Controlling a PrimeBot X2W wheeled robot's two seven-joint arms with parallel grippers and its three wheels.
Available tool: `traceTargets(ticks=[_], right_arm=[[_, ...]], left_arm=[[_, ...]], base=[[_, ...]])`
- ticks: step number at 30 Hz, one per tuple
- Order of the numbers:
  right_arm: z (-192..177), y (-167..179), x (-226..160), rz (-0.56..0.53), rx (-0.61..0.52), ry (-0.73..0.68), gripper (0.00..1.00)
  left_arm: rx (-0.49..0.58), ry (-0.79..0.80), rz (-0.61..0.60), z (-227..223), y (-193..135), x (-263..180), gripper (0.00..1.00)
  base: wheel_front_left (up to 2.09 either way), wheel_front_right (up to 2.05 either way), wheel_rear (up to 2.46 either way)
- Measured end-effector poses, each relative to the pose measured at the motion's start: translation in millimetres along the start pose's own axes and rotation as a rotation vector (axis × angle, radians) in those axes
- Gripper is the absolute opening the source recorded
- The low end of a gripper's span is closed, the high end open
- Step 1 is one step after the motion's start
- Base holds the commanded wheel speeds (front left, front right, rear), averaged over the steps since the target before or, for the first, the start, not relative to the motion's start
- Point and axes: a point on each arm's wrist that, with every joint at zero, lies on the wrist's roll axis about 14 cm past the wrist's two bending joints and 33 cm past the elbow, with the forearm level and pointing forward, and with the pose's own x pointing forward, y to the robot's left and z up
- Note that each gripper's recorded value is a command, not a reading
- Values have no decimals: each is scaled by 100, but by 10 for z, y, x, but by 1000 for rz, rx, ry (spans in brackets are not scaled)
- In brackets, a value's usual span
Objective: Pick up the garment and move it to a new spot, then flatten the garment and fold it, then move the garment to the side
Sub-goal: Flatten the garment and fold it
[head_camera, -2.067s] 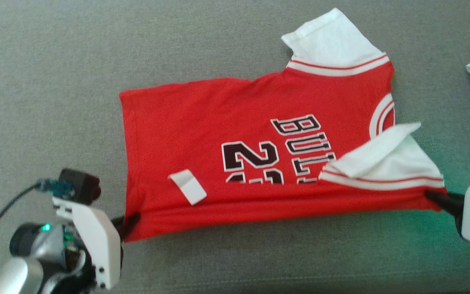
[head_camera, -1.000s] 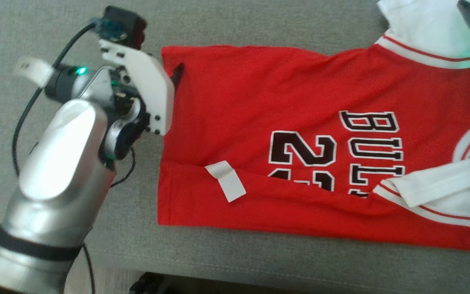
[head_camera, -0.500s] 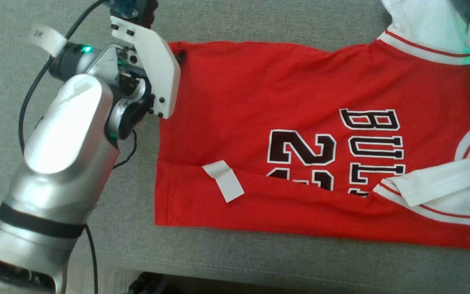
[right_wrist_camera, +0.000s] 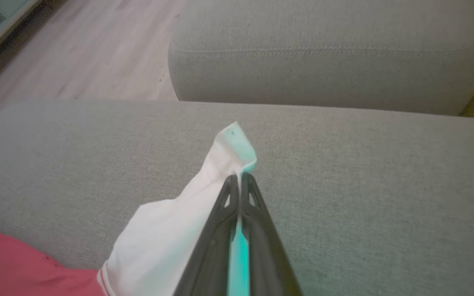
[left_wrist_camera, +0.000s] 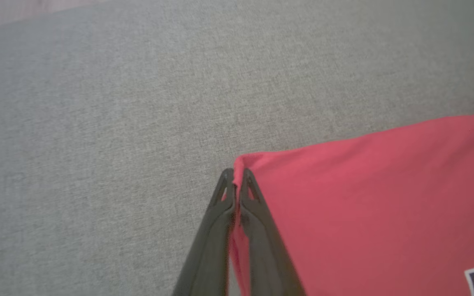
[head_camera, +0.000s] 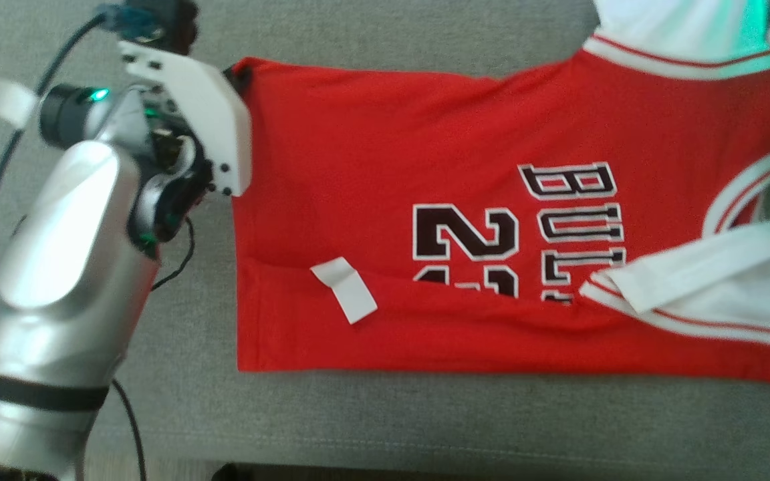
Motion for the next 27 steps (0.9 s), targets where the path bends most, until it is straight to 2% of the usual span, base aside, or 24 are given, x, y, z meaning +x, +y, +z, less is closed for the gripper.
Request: traceTargets(ticks=[4,7,12,16,27], right_arm=[[137,-50,-234,5,2,-74,0],[61,-12,-375,25,-2,-87,0],[-395,135,-584,63,-39,-22,0],[-777,206,-820,72,-55,36,0],[-1201,170,-1314,36,-30,74,0]], left_arm=[[-30,-58,-13,91,-15,-102,0],[-47,-101,-50,139,-131,-180,0],[-77,-132,-96,32,-330,-317,0],[-148,-147,-101,-139,-382,-511,0],[-245,-165,-92,-345,-411,-843,0]], base=[[0,0,0],[0,0,0],[0,0,0],[0,0,0],[0,0,0]])
